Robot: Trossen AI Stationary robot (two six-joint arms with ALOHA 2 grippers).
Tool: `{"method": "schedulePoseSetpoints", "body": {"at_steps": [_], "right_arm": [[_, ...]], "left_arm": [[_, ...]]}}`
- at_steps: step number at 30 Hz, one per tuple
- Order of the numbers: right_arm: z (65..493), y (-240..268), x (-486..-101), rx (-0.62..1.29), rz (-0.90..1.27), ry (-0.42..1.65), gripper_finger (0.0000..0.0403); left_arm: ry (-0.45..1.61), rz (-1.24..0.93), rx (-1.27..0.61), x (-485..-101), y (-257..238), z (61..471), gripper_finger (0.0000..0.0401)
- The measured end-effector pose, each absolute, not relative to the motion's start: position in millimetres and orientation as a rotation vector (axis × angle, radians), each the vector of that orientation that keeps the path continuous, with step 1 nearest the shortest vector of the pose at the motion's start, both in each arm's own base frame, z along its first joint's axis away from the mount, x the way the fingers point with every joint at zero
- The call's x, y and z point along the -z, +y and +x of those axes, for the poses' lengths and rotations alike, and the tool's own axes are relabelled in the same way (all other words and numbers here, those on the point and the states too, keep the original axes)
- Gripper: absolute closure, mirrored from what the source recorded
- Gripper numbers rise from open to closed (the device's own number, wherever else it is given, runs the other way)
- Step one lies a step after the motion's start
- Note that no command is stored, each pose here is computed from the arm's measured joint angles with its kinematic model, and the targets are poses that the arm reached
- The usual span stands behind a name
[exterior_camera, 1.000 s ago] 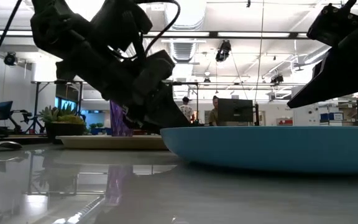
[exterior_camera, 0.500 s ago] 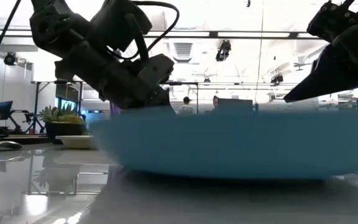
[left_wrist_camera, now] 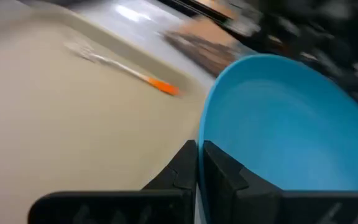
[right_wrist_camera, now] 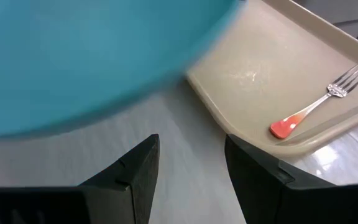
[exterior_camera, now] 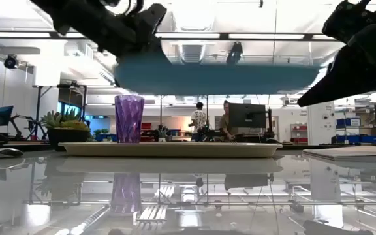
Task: Pick and place plate/cup/fork/spoon on tray
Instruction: Put the blue plate on the brown tray to the bottom right of the violet cup
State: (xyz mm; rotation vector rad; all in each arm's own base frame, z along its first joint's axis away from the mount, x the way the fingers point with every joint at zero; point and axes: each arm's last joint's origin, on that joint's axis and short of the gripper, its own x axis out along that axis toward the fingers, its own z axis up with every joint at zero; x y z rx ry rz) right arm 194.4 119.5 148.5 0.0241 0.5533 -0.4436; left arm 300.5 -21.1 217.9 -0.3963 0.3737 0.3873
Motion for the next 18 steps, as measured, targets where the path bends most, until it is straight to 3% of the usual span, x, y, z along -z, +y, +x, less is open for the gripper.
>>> {"method": "schedulePoseSetpoints", "body": {"at_steps": [10,18], "right_arm": [[196,119,-150,0.462,0.023,0.524,0.0232],[196,119,-151,0.479,0.013,0.509,0.0232]], "left_arm": [[0.259,-0.200,-1.017,-247,28,259,0.0401],[0.232,-0.197,-1.096,-214,41,269,0.0401]]}}
